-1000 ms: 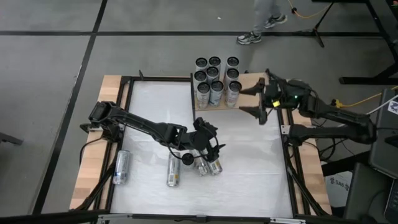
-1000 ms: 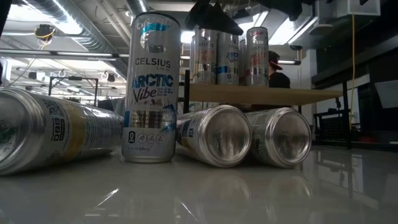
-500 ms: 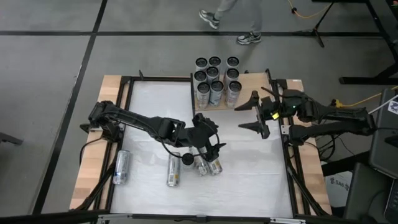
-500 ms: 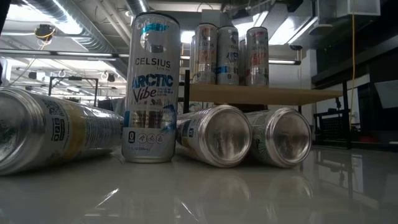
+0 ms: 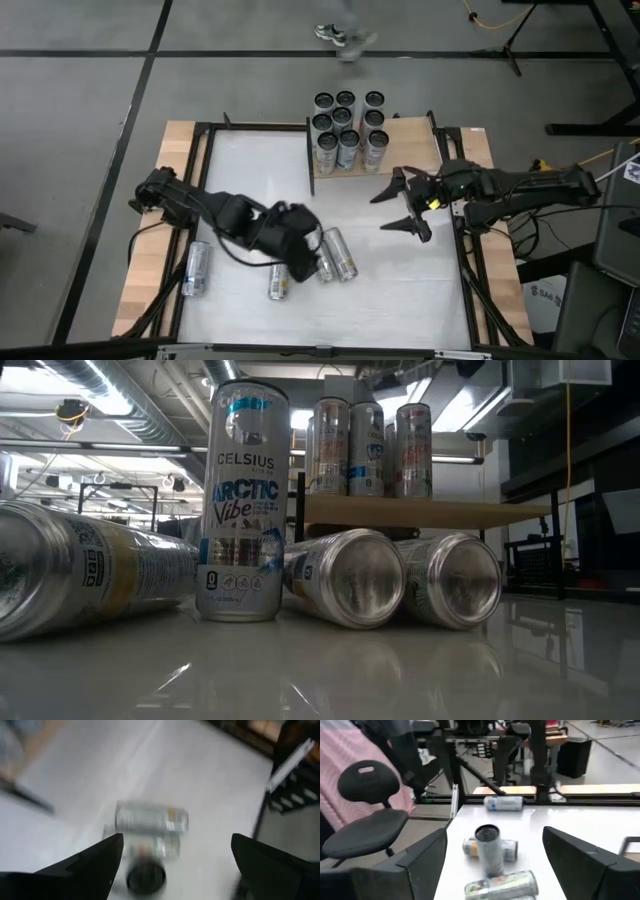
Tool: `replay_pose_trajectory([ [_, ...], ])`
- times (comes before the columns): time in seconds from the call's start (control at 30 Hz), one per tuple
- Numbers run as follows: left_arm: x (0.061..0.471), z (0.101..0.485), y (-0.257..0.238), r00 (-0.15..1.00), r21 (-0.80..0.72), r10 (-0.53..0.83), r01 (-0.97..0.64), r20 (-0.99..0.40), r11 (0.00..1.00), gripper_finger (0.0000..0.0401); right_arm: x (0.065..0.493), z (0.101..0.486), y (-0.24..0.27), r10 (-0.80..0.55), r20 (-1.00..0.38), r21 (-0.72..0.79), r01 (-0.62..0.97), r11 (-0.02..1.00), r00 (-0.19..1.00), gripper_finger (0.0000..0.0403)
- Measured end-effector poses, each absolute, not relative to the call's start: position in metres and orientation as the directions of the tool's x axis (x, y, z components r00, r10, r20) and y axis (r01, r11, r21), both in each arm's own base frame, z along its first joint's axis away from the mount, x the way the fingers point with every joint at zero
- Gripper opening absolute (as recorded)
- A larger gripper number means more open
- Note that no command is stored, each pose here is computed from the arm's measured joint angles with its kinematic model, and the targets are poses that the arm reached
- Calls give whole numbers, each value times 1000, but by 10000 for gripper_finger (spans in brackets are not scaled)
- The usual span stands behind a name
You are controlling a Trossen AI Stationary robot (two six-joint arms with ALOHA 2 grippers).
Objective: Place canned beverage on shelf
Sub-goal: Put the orange soda can on the shelf
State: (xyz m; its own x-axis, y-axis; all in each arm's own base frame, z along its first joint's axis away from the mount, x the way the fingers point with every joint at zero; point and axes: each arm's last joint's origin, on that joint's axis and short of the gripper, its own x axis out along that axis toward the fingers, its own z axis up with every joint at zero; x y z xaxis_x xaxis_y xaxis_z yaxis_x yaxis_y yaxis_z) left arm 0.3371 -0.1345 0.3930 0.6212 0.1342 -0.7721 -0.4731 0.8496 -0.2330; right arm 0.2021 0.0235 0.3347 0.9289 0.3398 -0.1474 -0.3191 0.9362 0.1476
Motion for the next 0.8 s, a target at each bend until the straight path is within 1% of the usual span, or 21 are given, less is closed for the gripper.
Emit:
replay_pose_trajectory([
  [0.1, 322, 389, -145, 531, -240, 95, -526, -842, 816, 364, 205, 332, 30, 366, -158, 152, -343, 927, 917, 317],
  [0.2, 310, 385, -158, 471, -255, 69, -587, -879, 768, 364, 208, 329, 35, 387, -170, 157, -363, 918, 906, 317],
  [0.4, 296, 371, -185, 448, -297, 71, -696, -891, 654, 364, 213, 324, 39, 401, -202, 178, -369, 912, 893, 317],
  [0.53, 290, 351, -197, 406, -282, 105, -776, -908, 564, 364, 217, 321, 39, 398, -217, 210, -355, 911, 891, 317],
  [0.7, 282, 318, -203, 324, -233, 157, -875, -933, 425, 364, 219, 319, 40, 398, -225, 211, -354, 911, 889, 317],
  [0.8, 280, 296, -205, 293, -215, 181, -909, -939, 357, 364, 219, 319, 40, 398, -222, 211, -355, 911, 890, 317],
])
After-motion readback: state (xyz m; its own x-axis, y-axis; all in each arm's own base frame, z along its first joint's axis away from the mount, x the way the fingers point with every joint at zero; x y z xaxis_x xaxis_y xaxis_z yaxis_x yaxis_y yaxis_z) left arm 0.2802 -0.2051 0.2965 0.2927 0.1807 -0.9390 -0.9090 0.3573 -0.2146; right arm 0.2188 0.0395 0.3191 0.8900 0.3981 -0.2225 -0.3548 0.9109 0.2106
